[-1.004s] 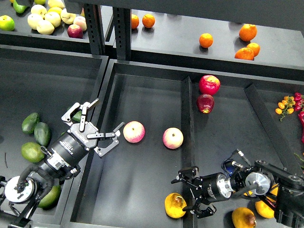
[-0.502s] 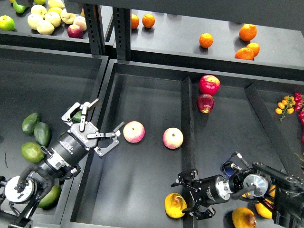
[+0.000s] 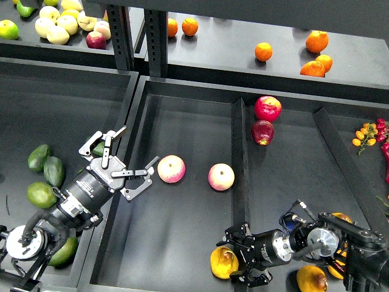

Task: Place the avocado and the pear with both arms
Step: 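Move the right gripper down to the yellow pear nearest the robot, then close the right gripper on the yellow pear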

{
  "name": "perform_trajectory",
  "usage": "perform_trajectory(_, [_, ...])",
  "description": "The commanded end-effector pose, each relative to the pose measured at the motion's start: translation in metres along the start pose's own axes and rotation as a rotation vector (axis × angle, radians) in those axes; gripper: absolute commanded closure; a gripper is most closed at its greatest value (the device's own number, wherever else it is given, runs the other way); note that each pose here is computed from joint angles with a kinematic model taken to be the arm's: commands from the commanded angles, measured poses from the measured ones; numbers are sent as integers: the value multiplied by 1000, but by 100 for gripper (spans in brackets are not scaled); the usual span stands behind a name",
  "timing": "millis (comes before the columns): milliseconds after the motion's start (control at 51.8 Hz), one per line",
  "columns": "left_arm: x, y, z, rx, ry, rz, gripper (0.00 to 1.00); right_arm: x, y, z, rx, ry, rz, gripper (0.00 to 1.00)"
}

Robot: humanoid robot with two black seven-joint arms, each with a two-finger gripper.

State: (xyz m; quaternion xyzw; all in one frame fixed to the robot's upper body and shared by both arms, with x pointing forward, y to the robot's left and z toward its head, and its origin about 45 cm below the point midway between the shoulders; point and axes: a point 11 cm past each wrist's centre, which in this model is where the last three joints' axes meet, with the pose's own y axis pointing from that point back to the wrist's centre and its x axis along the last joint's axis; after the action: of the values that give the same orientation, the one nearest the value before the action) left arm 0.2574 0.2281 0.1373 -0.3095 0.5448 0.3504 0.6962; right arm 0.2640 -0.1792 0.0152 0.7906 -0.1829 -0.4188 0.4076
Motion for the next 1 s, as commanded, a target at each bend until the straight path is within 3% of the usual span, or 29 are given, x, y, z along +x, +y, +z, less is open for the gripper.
perform_trajectory(0, [0,0,0,0,0,0,1,0,0,-1,3,-1,-1,29])
perform_trajectory(425, [0,0,0,-1,-2,0,1,-10,-7,5,8,-18,-38,43])
perform_trajectory(579, [0,0,1,-4,-2,0,1,-15,-9,6,10,-20,-50,74])
perform_trajectory(985, [0,1,2,-5,-3,1,1,-18,-2,-5,45,-12,-65,75])
